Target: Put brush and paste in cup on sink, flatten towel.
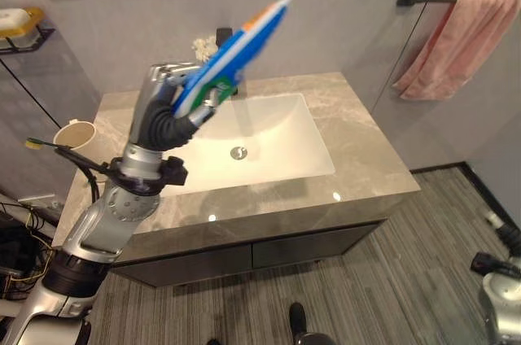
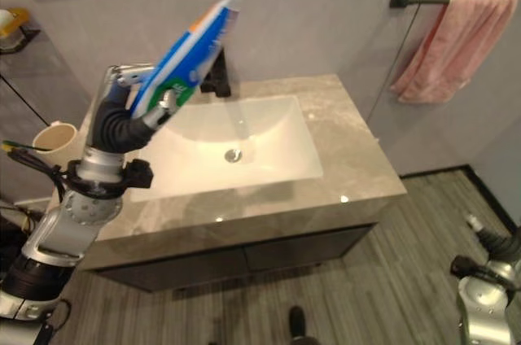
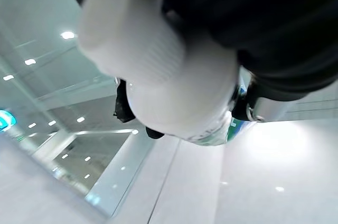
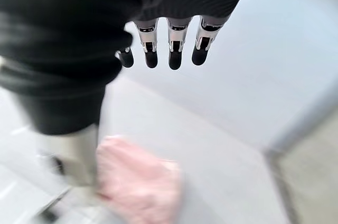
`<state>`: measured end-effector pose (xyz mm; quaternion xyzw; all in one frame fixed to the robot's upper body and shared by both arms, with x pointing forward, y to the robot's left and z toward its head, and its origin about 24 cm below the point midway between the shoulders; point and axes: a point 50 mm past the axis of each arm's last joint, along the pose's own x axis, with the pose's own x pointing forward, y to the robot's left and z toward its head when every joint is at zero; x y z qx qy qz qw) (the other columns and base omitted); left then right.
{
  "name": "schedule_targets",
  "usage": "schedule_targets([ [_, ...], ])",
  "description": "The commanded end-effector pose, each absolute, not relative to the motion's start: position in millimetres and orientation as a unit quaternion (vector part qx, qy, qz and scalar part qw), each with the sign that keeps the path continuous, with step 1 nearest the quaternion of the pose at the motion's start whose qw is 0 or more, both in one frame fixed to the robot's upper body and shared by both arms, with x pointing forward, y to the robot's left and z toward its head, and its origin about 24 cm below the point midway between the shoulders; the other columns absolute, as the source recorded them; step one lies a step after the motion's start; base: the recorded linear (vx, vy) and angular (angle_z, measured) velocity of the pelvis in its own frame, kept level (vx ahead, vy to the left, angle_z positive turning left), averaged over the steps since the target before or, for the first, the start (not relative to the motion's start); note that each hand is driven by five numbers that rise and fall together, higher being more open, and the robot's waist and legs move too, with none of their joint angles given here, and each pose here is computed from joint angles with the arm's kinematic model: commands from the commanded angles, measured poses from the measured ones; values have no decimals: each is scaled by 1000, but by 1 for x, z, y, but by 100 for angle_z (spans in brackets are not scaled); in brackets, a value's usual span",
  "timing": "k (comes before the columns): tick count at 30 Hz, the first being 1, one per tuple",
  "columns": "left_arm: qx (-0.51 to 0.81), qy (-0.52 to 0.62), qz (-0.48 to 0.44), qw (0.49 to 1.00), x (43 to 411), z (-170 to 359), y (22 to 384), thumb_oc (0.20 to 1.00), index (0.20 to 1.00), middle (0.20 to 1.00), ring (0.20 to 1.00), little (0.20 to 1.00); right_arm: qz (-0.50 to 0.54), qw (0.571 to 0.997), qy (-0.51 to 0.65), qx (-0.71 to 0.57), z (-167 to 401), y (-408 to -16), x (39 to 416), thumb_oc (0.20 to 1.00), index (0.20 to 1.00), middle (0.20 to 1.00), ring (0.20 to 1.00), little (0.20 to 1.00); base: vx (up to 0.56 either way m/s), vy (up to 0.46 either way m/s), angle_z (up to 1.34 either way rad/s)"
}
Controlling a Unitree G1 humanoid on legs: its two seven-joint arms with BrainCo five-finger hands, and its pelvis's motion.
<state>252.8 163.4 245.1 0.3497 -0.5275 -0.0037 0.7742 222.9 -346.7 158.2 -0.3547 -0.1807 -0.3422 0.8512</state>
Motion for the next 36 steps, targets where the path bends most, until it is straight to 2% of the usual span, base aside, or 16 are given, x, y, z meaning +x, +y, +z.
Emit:
schedule_targets([
  [1,350,-598,4,721,244,282,156,200,200,200,200,200,-152,873,-329,-326,218,-288,254,1000,1000,1000,1000,1000,-37,-7,-37],
  [2,350,-598,4,721,244,282,156,200,200,200,200,200,-151,873,-329,-326,219,-288,254,1000,1000,1000,1000,1000,-28,-10,-30],
  [3,337,-593,-19,731,245,282,153,200,200,200,200,200,8,897,-349,-271,234,-246,269,1000,1000,1000,1000,1000,0,-9,-20],
  [5,325,-586,-40,741,247,280,149,200,200,200,200,200,129,918,-313,-205,231,-209,294,1000,1000,1000,1000,1000,-1,-5,-11],
  [8,288,-566,-51,771,249,275,156,200,200,200,200,200,255,903,-317,-134,241,-141,310,1000,1000,1000,1000,1000,0,11,2],
  [10,274,-563,-57,778,244,273,160,200,200,200,200,200,345,881,-323,-13,249,-95,304,1000,1000,1000,1000,1000,10,39,15],
  [13,286,-547,-57,784,243,268,167,200,200,200,200,200,415,845,-336,41,265,-61,294,1000,1000,1000,1000,1000,9,29,15],
  [15,286,-545,-54,786,242,267,169,200,200,200,200,200,412,848,-332,38,263,-58,297,1000,1000,1000,1000,1000,-3,13,24],
  [18,296,-530,-70,792,242,263,173,200,200,200,200,200,446,815,-344,135,275,-45,284,1000,1000,1000,1000,1000,3,23,25],
  [20,304,-522,-71,794,245,261,174,200,200,200,200,200,439,816,-344,154,273,-44,283,1000,1000,1000,1000,1000,-1,15,21],
  [24,333,-500,-87,795,248,254,174,200,200,200,200,200,480,780,-338,217,275,-32,268,1000,1000,1000,1000,1000,0,27,26],
  [32,376,-452,-86,804,255,238,181,200,200,200,200,200,506,762,-310,258,268,-19,255,1000,1000,1000,1000,1000,-3,20,9],
  [33,382,-450,-84,803,254,237,182,200,200,200,200,200,508,763,-307,255,267,-19,252,849,849,849,849,849,0,0,0],
  [34,385,-447,-89,802,253,236,181,200,200,200,200,200,514,762,-302,252,266,-18,251,827,827,827,827,827,0,0,0],
  [35,390,-435,-88,807,254,230,182,200,200,200,200,200,507,770,-297,250,263,-17,253,548,548,548,548,548,0,0,0],
  [36,390,-435,-88,807,254,230,183,200,200,200,200,200,507,770,-297,250,263,-17,253,511,511,511,511,511,0,0,0],
])
